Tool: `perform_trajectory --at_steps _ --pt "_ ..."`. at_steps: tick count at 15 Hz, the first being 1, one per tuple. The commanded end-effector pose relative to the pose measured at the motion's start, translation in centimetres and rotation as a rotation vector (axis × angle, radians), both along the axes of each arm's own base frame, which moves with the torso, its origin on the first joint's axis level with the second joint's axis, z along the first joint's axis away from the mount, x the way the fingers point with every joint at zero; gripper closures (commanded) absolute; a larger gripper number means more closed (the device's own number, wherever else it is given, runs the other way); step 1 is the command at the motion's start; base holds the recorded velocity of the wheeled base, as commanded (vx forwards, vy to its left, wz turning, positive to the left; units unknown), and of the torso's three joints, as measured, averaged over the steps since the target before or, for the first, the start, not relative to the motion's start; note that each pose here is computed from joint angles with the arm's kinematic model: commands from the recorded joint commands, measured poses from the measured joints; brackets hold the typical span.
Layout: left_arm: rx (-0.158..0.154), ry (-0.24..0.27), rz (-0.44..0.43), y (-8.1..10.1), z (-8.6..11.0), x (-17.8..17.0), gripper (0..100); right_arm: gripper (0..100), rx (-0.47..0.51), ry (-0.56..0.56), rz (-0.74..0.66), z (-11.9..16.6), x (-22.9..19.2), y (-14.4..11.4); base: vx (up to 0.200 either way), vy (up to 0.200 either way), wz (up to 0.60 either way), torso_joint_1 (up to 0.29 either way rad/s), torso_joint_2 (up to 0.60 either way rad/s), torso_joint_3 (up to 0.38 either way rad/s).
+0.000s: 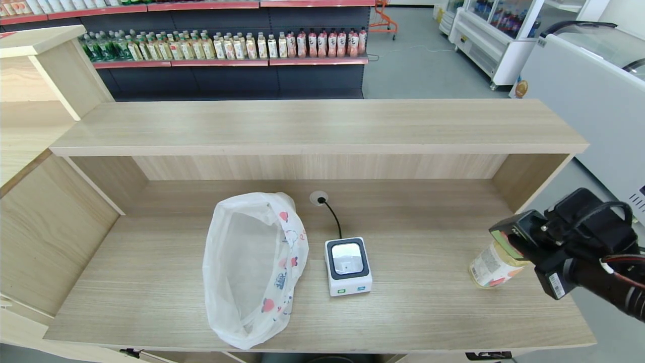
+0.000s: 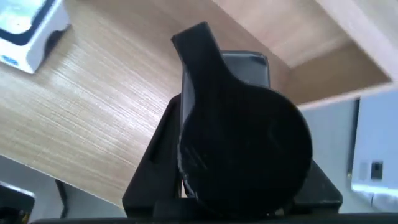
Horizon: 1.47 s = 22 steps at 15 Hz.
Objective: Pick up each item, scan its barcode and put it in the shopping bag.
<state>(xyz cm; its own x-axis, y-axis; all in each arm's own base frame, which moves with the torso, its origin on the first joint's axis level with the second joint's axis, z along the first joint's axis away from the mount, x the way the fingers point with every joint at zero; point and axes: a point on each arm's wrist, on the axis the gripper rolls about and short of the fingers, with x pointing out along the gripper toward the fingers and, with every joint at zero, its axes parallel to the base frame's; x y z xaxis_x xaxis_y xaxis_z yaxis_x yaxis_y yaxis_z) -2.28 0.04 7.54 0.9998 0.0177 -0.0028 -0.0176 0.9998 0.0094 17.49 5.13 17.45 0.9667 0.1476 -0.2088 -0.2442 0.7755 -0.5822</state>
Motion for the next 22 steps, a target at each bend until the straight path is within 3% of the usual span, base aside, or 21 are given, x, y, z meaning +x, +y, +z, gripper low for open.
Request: perform_trajectory --at_steps 1,4,5,9,11,15,17,19,22 --pt "0.0 -0.001 0.001 0.0 0.0 0.0 0 100 -0.113 -0.081 0.192 0.7 -1.0 1.1 0.0 0.0 0.0 0.0 0.0 0.0" --pt "0.0 0.0 0.001 0.0 0.0 0.0 0 100 -0.366 -0.19 0.533 0.4 -1.1 1.6 0.0 0.0 0.0 0.0 0.0 0.0" --pt "0.0 -0.001 0.001 0.0 0.0 0.0 0 100 -0.534 -0.275 0.689 0.0 -1.1 1.7 0.0 0.0 0.0 0.0 0.0 0.0" --pt "0.0 -0.001 0.001 0.0 0.0 0.0 0 100 -0.949 -0.389 1.15 -3.8 -0.8 2.0 0.0 0.0 0.0 0.0 0.0 0.0" --pt "0.0 -0.001 0.001 0.0 0.0 0.0 0 100 -1.14 -0.538 1.246 -4.3 -0.2 2.6 0.0 0.0 0.0 0.0 0.0 0.0" --pt "0.0 -0.001 0.001 0.0 0.0 0.0 0 100 -1.255 -0.674 1.381 -6.1 1.5 3.9 0.0 0.0 0.0 0.0 0.0 0.0" --pt "0.0 -0.001 0.002 0.0 0.0 0.0 0 100 -1.277 -0.816 1.42 -5.9 2.3 5.2 0.0 0.0 0.0 0.0 0.0 0.0" --pt "0.0 -0.001 0.001 0.0 0.0 0.0 0 100 -1.291 -0.97 1.466 -5.8 3.0 8.1 0.0 0.0 0.0 0.0 0.0 0.0" --pt "0.0 -0.001 0.001 0.0 0.0 0.0 0 100 -1.252 -1.096 1.514 -6.0 3.8 11.4 0.0 0.0 0.0 0.0 0.0 0.0"
